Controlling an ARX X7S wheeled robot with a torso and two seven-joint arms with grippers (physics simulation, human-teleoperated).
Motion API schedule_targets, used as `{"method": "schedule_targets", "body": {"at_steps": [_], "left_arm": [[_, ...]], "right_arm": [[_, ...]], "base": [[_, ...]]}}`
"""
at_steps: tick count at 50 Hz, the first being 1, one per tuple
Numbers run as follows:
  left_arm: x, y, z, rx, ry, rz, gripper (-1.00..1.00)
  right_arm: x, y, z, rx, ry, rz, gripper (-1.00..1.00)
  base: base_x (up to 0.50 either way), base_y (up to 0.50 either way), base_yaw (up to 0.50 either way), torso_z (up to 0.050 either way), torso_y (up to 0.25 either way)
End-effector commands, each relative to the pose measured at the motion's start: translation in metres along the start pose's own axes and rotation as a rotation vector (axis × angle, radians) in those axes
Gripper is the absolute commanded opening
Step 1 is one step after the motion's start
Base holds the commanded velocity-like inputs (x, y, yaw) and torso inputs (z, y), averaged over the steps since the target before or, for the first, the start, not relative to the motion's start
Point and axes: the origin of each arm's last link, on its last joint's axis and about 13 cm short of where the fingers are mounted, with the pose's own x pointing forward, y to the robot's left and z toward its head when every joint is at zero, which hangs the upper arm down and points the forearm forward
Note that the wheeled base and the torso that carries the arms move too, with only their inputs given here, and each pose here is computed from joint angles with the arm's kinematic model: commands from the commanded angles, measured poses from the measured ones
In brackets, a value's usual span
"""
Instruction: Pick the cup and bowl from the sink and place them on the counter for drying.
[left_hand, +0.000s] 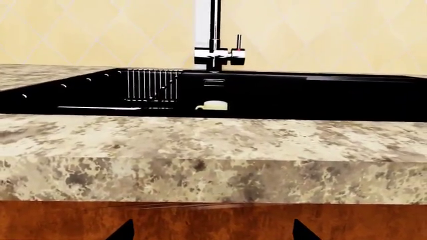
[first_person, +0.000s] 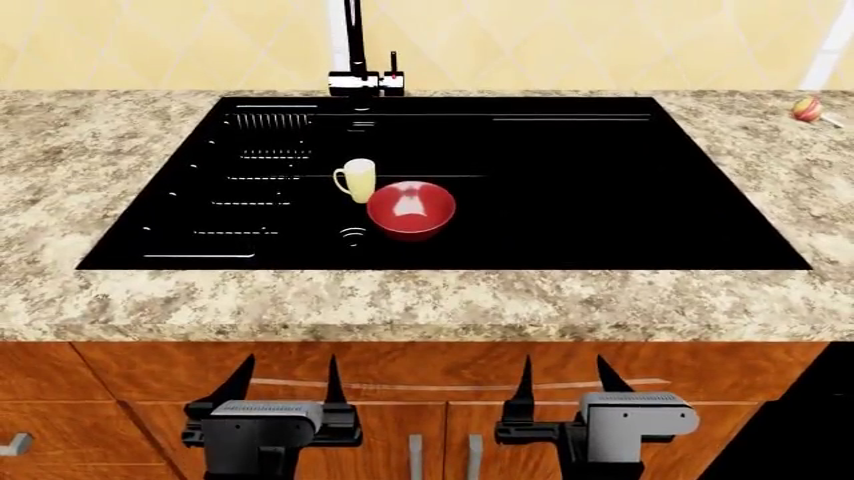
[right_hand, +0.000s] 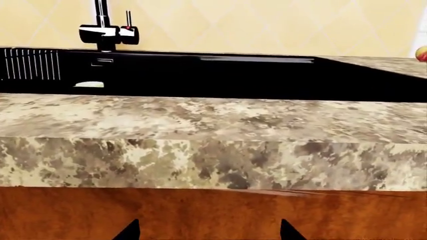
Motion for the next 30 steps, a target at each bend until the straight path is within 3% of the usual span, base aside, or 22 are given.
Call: {"method": "schedule_targets", "body": {"at_steps": [1,4,6,7,15,19,27,29,30], "left_arm": [[0.001,0.0,0.002,-0.004,0.007,-0.007,1.0],[-0.001,0.003,0.011,0.015,0.016,-0.014,1.0],[0.001,0.01,0.028,-0.016,0.032,0.004,1.0],[0.0,0.009,0.036,0.011,0.021,-0.02,1.0],[-0.001,0.015,0.082,0.059,0.038,-0.04,1.0],[-0.003,0.017,0.106,0.038,0.04,-0.059,1.0],[0.018,0.021,0.145,0.053,0.02,-0.079,1.0],[0.027,0.018,0.153,0.075,0.088,-0.065,1.0],[0.03,0.018,0.156,0.081,0.071,-0.073,1.0]], "right_arm": [[0.0,0.0,0.001,0.044,-0.018,0.012,1.0],[-0.005,0.0,0.013,0.065,-0.044,0.003,1.0],[-0.008,-0.002,0.029,0.005,-0.027,0.015,1.0],[-0.011,-0.004,0.04,-0.012,-0.027,0.018,1.0],[-0.025,-0.016,0.093,-0.075,-0.004,0.042,1.0],[-0.028,-0.02,0.118,-0.079,-0.018,0.056,1.0],[-0.019,-0.039,0.164,-0.085,-0.03,0.113,1.0],[-0.014,-0.046,0.178,-0.083,-0.027,0.143,1.0],[-0.011,-0.049,0.182,-0.079,-0.023,0.153,1.0]], "base": [[0.0,0.0,0.0,0.0,0.0],[0.0,0.0,0.0,0.0,0.0],[0.0,0.0,0.0,0.0,0.0],[0.0,0.0,0.0,0.0,0.0],[0.0,0.0,0.0,0.0,0.0],[0.0,0.0,0.0,0.0,0.0],[0.0,0.0,0.0,0.0,0.0],[0.0,0.0,0.0,0.0,0.0],[0.0,0.0,0.0,0.0,0.0]]}}
